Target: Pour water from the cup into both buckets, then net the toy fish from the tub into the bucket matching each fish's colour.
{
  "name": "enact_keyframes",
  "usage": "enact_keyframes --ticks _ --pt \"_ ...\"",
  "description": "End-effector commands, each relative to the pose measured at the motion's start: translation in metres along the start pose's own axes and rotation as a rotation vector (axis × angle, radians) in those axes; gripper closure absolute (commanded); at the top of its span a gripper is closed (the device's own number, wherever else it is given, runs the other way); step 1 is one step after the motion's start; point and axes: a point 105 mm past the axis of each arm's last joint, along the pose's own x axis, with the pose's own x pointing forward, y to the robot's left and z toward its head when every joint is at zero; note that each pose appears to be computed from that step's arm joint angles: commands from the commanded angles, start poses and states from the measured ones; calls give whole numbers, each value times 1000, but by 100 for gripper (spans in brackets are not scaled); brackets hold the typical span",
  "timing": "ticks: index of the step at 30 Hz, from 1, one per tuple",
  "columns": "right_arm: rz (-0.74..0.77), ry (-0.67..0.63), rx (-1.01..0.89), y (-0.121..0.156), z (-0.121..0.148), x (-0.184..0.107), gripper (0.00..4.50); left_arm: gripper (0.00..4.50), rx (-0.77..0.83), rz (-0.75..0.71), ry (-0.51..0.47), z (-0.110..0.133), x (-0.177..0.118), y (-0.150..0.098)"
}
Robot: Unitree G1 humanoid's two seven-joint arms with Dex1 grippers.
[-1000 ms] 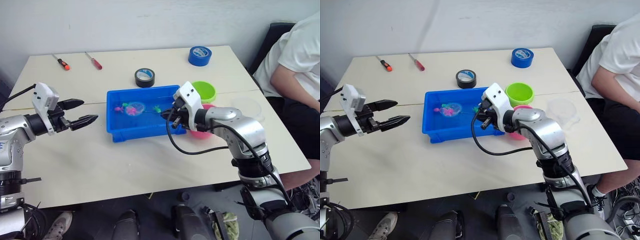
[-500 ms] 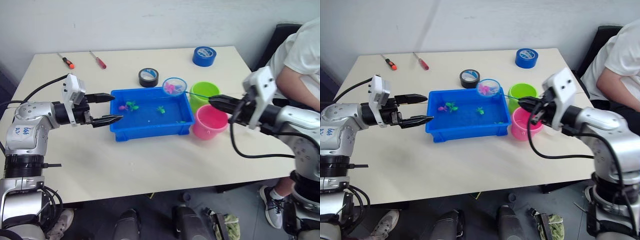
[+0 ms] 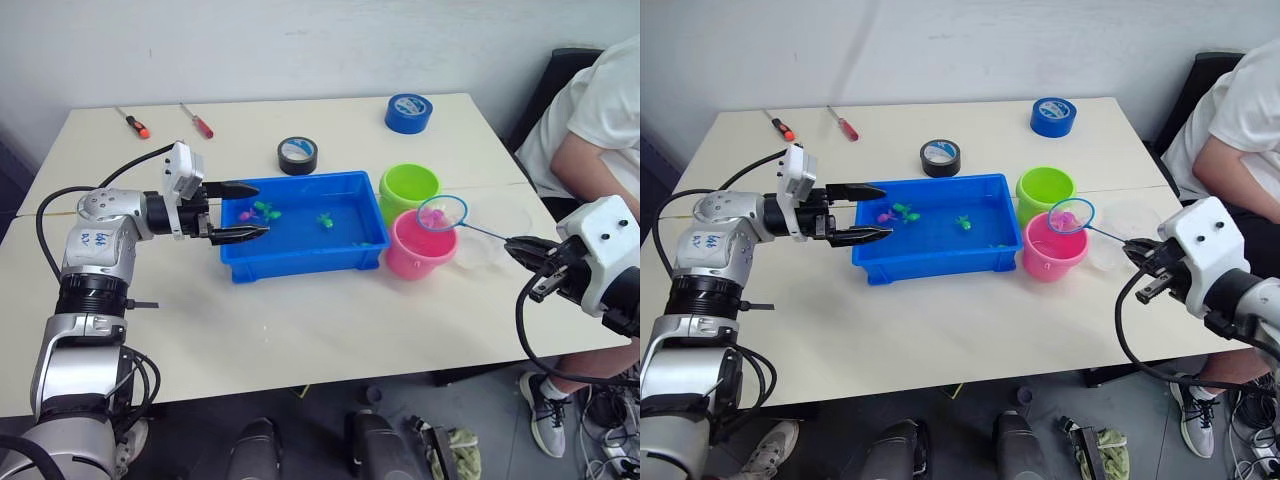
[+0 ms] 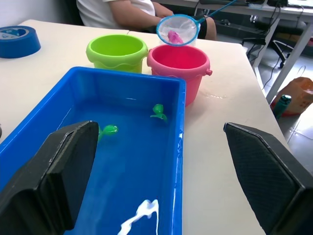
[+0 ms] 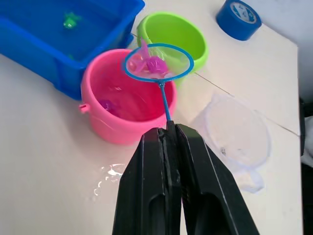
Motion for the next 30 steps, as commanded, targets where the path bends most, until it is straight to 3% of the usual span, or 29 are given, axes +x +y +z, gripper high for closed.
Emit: enact_keyframes --ticks 1,7,13,23,30 --pt "-90 2 -206 -9 2 4 450 3 43 -15 -18 11 0 1" --pt "-102 56 -558 -5 -12 3 450 3 48 -7 -10 11 -8 2" --pt "-121 -10 -873 5 -11 -1 450 3 48 9 -6 9 -13 1" --pt "-218 -52 -1160 1 -15 -8 450 3 44 16 -3 7 -17 0" --pt "-200 -73 -1283 11 -21 -14 450 3 41 15 -2 6 -16 0"
